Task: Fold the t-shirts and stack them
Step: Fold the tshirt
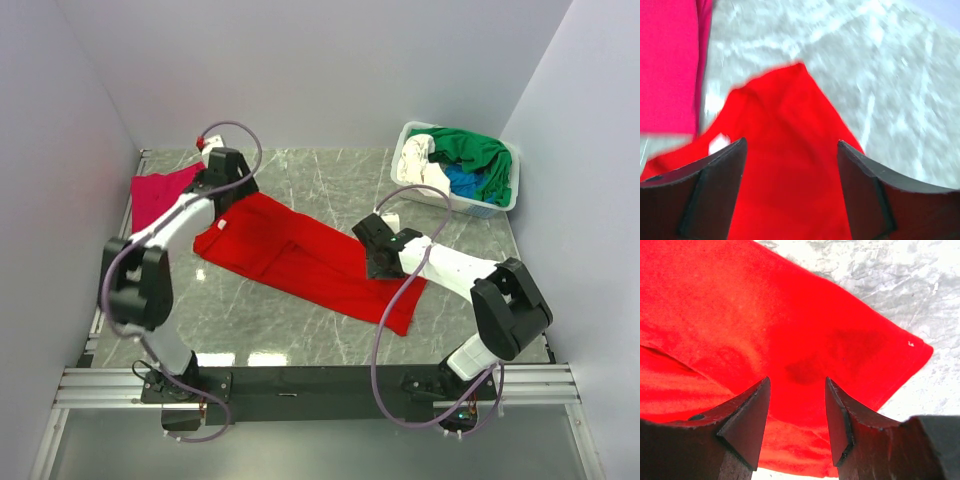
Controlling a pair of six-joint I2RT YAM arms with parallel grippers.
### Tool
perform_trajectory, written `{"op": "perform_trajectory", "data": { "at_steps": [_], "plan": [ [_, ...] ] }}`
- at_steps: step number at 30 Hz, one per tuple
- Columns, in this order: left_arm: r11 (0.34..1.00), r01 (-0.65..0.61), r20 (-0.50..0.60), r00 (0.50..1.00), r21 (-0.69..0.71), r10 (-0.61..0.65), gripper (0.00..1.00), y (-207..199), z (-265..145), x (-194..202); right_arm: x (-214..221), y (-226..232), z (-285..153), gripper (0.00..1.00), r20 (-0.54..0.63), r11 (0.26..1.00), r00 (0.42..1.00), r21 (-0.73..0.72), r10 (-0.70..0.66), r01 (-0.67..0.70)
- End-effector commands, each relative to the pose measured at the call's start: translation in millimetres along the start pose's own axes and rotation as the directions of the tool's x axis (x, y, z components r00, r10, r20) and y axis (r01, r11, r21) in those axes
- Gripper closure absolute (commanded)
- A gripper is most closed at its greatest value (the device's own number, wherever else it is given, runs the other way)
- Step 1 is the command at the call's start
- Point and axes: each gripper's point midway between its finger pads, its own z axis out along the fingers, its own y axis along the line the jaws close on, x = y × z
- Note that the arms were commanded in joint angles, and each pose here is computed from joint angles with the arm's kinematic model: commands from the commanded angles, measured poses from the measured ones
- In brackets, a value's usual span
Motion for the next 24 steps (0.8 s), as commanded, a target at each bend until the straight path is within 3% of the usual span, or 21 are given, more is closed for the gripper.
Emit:
{"op": "perform_trajectory", "data": {
  "at_steps": [1, 10, 24],
  "plan": [
    [1.0, -0.004, 0.022, 1.0, 0.01, 0.004, 0.23, -4, 40, -14, -2, -7, -5, 0.45, 0.029, 1.0, 1.0, 0.027, 0.004, -0.005],
    [1.0, 0.003, -0.05, 0.999, 0.031, -0.002, 0.28, -8, 119, 4, 12, -8, 6, 0.45, -0.009, 0.999, 1.0, 0.033, -0.009, 0.009],
    [0.999, 0.031, -0.1, 0.995, 0.011, -0.029, 0.35, 9, 162, 16, 31, -32, 17, 0.45, -0.045, 0.997, 0.998, 0.077, 0.036, -0.032]
  ]
}}
